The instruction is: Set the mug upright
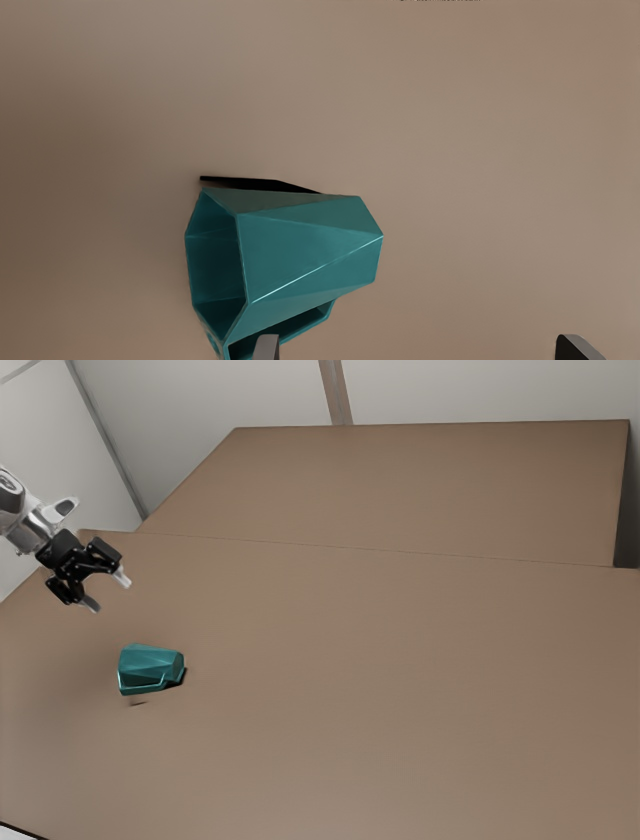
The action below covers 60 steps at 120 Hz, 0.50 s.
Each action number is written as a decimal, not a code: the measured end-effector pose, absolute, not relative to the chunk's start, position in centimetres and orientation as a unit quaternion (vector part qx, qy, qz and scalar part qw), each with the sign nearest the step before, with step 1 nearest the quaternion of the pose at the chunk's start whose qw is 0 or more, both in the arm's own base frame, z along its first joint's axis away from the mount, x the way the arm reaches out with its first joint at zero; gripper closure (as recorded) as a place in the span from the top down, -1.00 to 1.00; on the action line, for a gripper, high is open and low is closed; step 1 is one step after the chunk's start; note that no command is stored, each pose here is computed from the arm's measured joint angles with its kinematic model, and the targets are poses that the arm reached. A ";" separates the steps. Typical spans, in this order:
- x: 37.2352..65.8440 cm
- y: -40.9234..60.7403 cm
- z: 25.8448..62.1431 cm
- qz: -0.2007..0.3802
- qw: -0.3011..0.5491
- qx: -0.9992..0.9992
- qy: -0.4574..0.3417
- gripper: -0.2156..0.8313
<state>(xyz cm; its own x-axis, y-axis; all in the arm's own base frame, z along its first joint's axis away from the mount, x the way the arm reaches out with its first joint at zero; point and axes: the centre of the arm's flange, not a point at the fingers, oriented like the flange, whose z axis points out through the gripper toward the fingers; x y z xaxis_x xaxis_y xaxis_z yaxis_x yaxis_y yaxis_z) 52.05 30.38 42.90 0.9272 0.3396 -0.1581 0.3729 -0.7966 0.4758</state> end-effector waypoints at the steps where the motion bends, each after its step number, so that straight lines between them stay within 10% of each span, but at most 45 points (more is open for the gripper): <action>1: 52.0 30.6 42.5 -0.032 0.262 0.946 0.190 0.59; 60: 47.2 35.5 32.2 0.015 0.357 0.918 0.175 0.59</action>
<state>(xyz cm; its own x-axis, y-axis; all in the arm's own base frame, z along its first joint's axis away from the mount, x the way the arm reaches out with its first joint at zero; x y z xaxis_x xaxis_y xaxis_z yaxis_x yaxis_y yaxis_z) 47.25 35.54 32.19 0.9386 0.3311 -0.0966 0.3095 -0.6848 0.6597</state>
